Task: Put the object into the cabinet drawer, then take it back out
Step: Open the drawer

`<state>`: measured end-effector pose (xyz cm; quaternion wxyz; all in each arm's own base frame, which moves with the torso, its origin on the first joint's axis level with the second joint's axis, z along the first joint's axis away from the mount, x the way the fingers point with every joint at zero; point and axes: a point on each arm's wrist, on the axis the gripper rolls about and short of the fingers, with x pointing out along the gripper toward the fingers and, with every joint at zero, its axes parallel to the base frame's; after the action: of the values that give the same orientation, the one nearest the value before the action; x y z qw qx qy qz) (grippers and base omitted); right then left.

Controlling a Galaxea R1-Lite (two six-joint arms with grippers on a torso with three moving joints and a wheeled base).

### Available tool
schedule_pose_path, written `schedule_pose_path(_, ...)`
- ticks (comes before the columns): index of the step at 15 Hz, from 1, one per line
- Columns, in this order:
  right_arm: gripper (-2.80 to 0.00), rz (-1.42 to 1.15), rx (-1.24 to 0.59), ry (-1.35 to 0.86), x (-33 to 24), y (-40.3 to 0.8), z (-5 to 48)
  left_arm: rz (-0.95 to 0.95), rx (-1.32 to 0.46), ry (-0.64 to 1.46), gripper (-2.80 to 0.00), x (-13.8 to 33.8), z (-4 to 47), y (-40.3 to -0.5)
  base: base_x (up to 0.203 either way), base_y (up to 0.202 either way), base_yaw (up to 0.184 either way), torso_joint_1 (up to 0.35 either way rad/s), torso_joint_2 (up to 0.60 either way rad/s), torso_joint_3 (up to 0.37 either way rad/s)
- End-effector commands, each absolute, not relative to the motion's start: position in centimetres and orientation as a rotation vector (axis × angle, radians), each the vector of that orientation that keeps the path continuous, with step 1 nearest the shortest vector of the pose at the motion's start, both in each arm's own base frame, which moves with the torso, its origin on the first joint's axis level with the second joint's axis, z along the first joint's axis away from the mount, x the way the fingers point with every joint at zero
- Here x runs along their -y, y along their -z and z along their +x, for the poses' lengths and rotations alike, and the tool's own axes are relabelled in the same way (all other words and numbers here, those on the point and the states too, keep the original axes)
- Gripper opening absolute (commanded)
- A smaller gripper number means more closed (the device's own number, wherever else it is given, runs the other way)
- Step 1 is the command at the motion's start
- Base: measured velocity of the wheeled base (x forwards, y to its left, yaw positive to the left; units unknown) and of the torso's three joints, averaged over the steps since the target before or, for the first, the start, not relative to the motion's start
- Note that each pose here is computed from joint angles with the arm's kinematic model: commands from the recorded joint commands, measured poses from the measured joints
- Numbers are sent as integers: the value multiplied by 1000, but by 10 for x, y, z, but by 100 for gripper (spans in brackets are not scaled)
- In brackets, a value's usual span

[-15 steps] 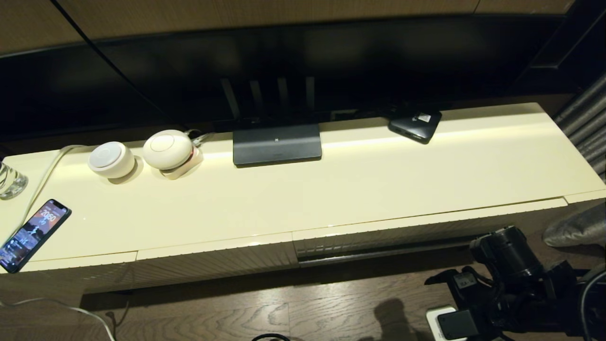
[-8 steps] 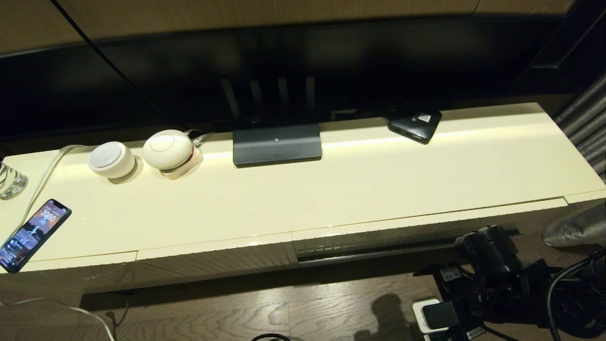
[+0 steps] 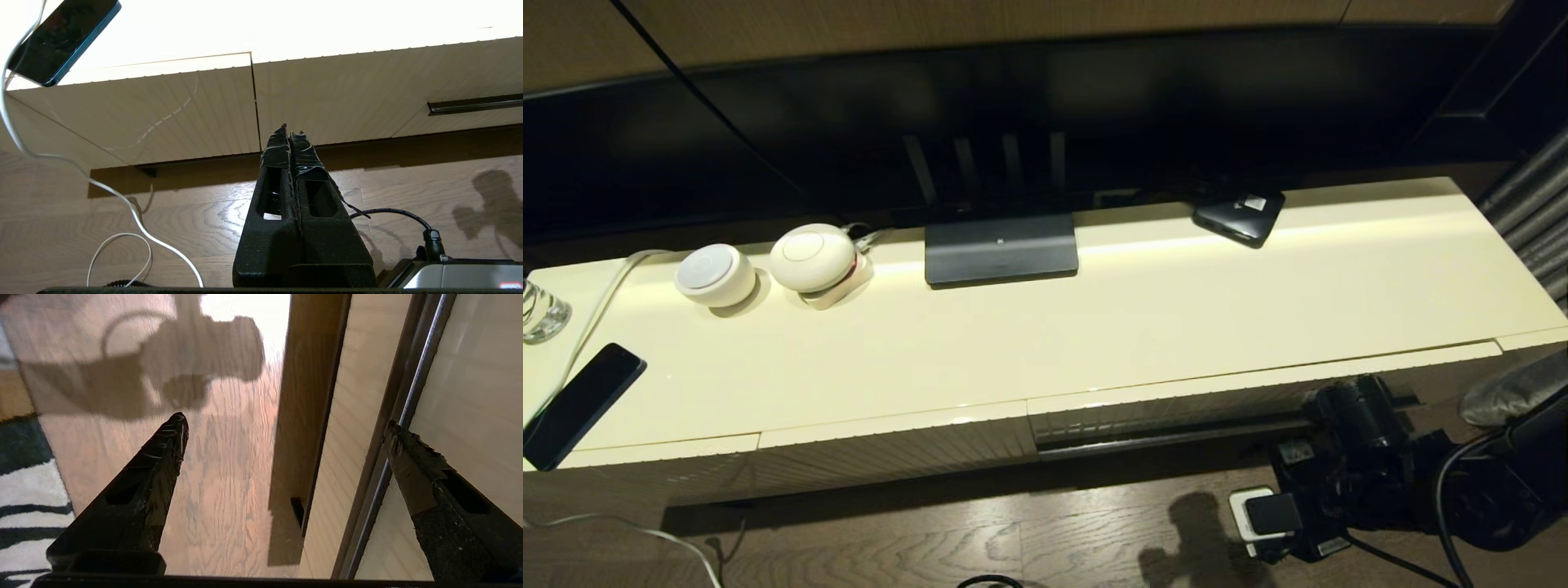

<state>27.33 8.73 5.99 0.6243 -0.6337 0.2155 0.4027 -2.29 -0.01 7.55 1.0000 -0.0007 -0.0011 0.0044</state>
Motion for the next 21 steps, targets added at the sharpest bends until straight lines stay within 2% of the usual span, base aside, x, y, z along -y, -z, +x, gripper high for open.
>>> schedule_pose_path(1,0,-1456,-507,-913,-85,-56,283,-2,-2,-9,-280,0,-23,-75,0,0,0,0,0,0)
schedule_pose_path(21,0,-1440,-481,-805,-80,-38,331,-2,-2,-9,-280,0,-23,-75,0,0,0,0,0,0)
